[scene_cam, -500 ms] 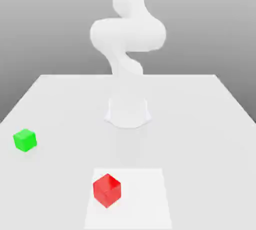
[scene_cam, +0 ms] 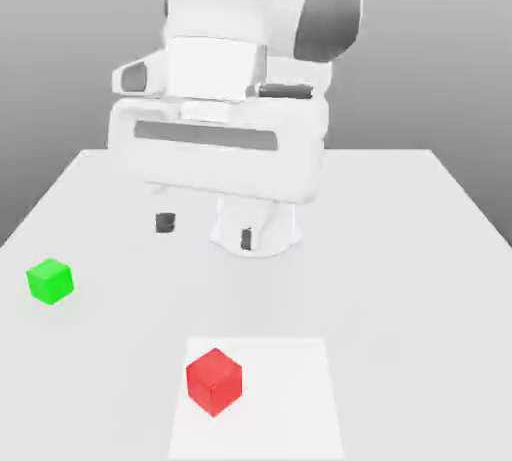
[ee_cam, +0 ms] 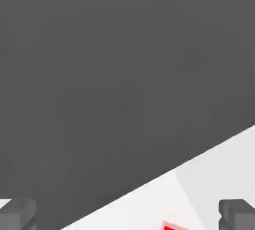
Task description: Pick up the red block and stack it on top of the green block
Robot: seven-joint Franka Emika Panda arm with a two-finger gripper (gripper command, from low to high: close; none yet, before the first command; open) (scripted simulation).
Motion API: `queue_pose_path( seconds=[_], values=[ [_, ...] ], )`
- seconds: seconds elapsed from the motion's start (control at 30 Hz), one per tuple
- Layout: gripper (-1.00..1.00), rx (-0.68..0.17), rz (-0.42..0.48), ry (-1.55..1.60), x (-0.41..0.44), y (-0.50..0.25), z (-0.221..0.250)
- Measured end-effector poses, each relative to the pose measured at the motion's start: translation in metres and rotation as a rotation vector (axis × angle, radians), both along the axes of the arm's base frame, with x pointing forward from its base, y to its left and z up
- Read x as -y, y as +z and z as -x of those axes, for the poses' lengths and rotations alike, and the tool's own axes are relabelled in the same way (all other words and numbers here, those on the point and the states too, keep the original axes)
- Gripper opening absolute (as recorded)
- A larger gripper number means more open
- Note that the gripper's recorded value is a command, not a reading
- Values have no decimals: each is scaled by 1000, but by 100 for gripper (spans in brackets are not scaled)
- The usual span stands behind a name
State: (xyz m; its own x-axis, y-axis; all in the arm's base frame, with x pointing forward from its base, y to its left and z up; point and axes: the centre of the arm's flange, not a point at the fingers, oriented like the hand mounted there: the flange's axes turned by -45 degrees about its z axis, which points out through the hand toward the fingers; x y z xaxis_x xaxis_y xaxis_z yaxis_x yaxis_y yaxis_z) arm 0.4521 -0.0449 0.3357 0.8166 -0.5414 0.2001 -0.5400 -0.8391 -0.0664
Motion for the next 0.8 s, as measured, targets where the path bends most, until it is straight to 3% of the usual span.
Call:
queue_pose_path(
  seconds=[0.2, 0.37, 0.4, 0.63, 0.8],
  values=[
    [0, -177, -68, -182, 9, -116, 36],
    [0, -198, -75, -201, 8, -175, 41],
    [-100, -199, -75, -201, 8, -185, 41],
    [-100, -198, -75, -201, 8, -187, 41],
    [-100, -198, -75, -201, 8, -141, 41]
  ],
)
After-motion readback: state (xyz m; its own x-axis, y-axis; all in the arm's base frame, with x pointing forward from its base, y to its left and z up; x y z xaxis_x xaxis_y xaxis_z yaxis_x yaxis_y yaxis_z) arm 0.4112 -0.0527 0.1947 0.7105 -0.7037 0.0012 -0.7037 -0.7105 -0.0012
